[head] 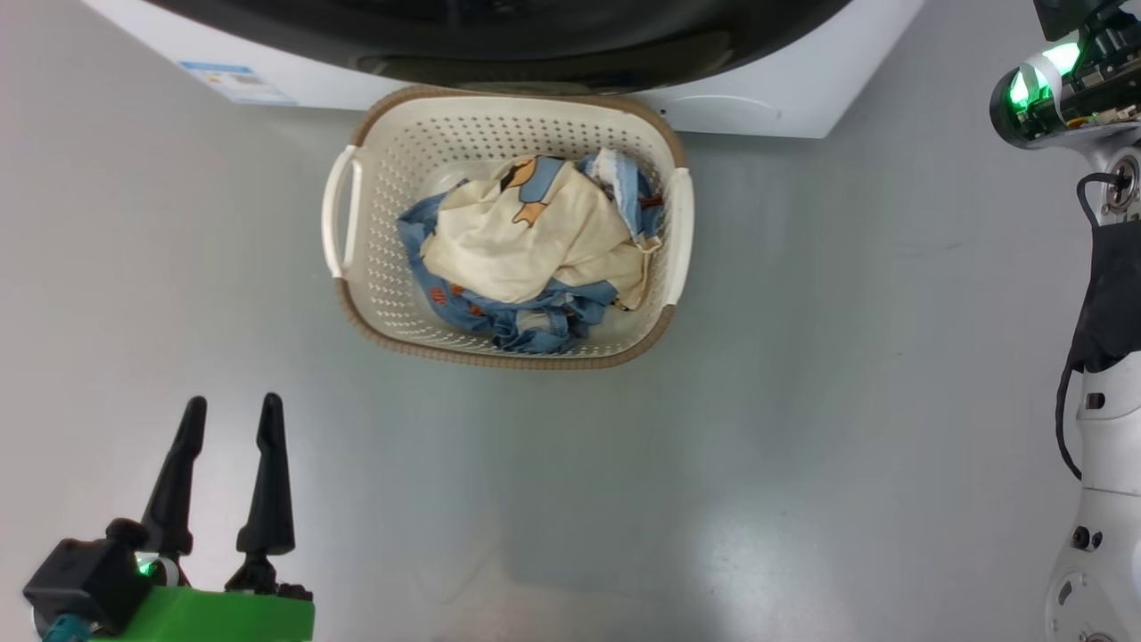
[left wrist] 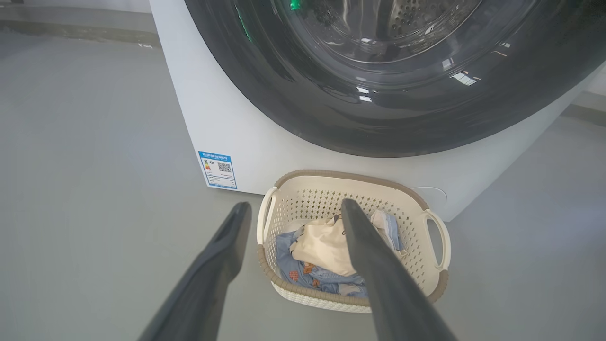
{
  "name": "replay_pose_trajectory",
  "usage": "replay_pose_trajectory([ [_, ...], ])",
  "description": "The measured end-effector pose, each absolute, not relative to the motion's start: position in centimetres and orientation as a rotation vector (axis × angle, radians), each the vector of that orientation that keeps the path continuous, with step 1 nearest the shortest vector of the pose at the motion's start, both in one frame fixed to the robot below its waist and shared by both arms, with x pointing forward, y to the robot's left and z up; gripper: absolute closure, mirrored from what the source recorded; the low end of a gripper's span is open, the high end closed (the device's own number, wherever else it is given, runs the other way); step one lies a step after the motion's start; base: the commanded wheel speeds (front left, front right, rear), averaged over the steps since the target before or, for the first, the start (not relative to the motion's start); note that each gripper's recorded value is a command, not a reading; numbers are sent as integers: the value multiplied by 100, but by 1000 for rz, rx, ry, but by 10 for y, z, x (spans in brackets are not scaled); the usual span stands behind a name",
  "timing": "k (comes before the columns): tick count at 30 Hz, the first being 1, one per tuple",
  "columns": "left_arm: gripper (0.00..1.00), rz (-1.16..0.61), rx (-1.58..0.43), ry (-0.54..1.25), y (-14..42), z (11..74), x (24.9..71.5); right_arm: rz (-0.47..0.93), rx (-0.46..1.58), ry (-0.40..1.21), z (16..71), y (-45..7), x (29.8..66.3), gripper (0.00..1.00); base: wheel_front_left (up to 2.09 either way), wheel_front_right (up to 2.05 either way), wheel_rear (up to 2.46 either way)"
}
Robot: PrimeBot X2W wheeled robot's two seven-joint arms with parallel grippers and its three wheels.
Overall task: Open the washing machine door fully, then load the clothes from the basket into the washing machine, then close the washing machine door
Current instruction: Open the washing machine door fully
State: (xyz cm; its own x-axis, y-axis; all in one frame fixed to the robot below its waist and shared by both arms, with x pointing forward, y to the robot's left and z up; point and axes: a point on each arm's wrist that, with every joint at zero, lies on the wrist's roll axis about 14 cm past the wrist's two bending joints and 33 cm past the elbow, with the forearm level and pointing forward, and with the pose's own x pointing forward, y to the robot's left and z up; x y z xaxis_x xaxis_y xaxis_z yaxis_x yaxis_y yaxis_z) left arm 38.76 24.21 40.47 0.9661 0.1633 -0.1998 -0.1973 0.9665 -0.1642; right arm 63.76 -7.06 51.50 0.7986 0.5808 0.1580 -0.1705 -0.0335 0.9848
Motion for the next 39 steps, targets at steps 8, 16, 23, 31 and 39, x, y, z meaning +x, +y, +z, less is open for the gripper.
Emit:
replay_pose_trajectory([
  [8,0,208,-203,190,247,405,382,669,1475,370,517,-53,645,100,0,0,0],
  [16,0,235,-212,198,252,404,375,692,1464,395,510,-40,650,100,0,0,0],
  [23,0,247,-218,211,254,401,371,713,1455,404,506,-30,657,100,0,0,0],
  [31,0,263,-234,225,256,396,370,728,1448,416,500,-24,662,100,0,0,0],
  [39,0,242,-245,208,250,397,379,757,1430,409,511,-21,656,100,0,0,0],
])
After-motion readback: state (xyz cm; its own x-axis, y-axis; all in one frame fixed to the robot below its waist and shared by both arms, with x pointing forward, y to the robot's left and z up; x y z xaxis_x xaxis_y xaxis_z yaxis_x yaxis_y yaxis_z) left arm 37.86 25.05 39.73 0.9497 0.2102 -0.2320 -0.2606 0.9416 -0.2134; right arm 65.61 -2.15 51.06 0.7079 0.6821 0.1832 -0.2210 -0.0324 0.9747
